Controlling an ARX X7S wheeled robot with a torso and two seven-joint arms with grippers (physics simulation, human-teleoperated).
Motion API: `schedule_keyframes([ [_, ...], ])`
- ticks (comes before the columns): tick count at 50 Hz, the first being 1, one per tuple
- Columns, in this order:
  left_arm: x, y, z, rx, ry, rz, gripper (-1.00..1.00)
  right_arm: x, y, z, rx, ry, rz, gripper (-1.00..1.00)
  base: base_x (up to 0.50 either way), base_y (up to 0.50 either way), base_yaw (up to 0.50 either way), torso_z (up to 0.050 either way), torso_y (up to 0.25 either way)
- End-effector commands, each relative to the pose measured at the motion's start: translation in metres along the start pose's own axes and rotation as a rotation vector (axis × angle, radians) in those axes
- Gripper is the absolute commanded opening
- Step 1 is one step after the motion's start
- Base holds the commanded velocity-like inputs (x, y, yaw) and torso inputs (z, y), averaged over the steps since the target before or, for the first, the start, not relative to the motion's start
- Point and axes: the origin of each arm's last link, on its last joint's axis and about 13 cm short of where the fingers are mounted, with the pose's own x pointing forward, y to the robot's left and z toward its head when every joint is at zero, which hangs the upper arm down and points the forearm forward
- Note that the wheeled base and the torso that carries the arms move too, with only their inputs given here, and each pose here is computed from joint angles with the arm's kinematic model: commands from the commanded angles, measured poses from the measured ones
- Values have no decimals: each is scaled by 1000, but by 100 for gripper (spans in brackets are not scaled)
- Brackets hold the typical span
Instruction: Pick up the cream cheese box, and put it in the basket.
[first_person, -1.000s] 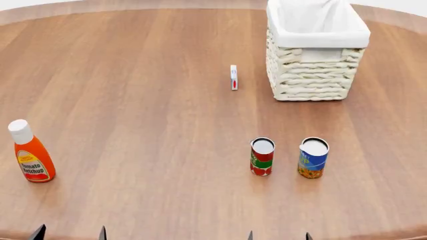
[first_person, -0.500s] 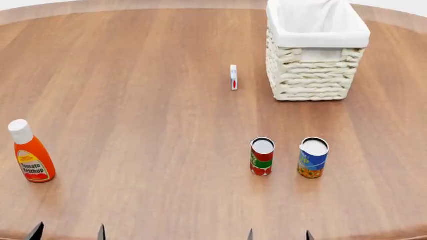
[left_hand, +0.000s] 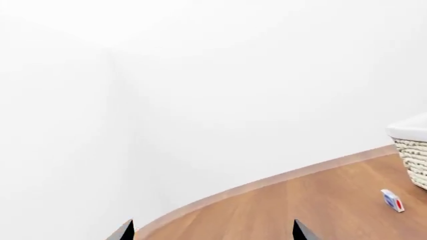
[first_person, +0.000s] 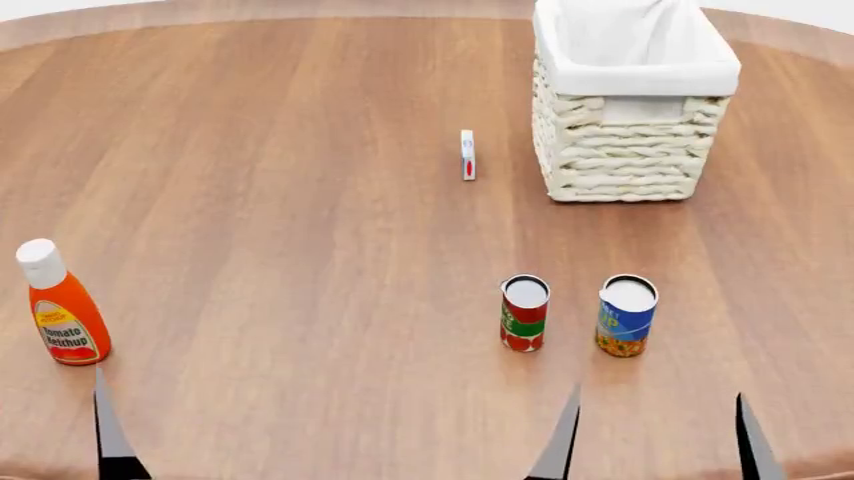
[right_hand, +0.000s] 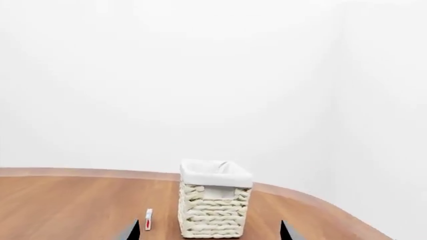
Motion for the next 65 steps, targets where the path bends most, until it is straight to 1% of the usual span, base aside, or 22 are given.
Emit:
schedule_keyframes([
  [1,-1,5,14,43,-42,56,100,-6,-2,15,-28,-54,-18,100,12,0,0,0,0],
  [6,0,4,14,48,-41,55,100,-6,-2,13,-26,-45,-11,100,70,-17,0,0,0],
  [7,0,3,13,72,-35,64,100,-6,-1,12,-26,-43,-10,100,133,-98,0,0,0],
  [8,-1,3,13,77,-36,61,100,-7,-1,12,-29,-41,-9,100,145,-98,0,0,0],
  [9,-1,3,13,62,-33,57,100,-7,-1,11,-21,-39,-5,100,152,-102,0,0,0],
  [10,0,3,12,37,-19,48,100,-9,0,11,-31,-39,3,100,250,-102,0,0,0],
  [11,0,2,11,67,-23,68,100,-9,0,10,-32,-39,4,100,246,-102,0,0,0],
  [12,0,1,11,67,-28,66,100,-9,1,10,-29,-36,12,100,254,-105,0,0,0],
  [13,-1,1,11,35,-17,44,100,-9,1,9,-32,-36,12,100,297,-148,0,0,0],
  [15,-1,0,10,59,-24,50,100,-10,2,9,-35,-35,19,100,312,-148,0,0,0],
  [17,-1,0,11,49,-23,45,100,-10,2,9,-36,-36,20,100,318,-146,0,0,0],
  [23,-1,-2,9,59,-18,46,100,-10,4,7,-43,-32,29,100,319,-146,0,0,0],
  [34,-3,-4,5,52,-7,36,100,-12,4,6,-41,-34,28,100,319,-146,0,0,0],
  [65,-4,-7,-1,49,2,31,100,-15,6,-2,-45,-27,36,100,320,-148,0,0,0],
])
